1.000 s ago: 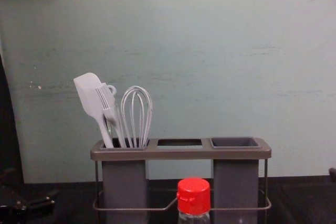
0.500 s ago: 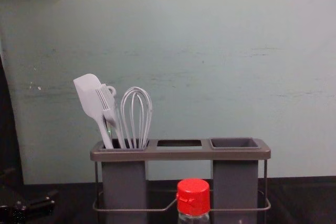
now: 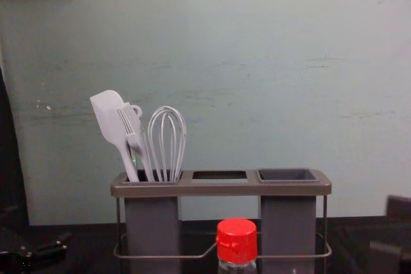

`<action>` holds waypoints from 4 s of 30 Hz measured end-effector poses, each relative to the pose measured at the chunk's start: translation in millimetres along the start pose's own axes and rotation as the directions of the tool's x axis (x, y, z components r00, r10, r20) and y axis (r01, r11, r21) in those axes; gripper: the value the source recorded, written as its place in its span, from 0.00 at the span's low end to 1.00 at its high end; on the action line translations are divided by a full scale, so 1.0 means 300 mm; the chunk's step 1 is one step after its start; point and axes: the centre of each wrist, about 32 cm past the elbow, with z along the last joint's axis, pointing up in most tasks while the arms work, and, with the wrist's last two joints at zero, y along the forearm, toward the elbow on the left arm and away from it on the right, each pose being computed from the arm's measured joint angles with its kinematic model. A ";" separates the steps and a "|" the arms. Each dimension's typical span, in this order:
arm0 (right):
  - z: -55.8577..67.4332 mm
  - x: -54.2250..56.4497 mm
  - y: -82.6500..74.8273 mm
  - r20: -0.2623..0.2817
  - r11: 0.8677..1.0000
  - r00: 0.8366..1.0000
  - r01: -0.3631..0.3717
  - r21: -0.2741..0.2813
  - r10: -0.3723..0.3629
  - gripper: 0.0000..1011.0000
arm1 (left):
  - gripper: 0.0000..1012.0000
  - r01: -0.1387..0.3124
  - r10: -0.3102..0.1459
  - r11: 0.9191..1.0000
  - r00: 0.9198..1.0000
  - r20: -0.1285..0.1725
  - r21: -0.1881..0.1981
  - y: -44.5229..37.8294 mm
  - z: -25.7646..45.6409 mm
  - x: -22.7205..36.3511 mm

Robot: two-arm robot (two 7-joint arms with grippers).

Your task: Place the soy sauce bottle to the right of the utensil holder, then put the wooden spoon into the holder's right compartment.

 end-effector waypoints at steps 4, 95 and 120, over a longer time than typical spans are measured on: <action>0.005 -0.004 0.036 -0.005 0.995 0.995 -0.099 0.004 0.099 0.99 | 1.00 0.000 0.000 1.000 1.000 0.000 0.000 0.000 0.000 0.000; 0.080 0.019 0.300 -0.021 0.985 0.985 -0.173 -0.017 0.173 0.39 | 1.00 0.000 0.000 1.000 1.000 0.000 0.000 0.000 0.000 0.000; 0.128 0.158 -0.037 0.046 0.979 0.982 0.184 -0.086 -0.181 0.39 | 1.00 0.000 0.000 1.000 1.000 0.000 0.000 0.000 0.000 0.000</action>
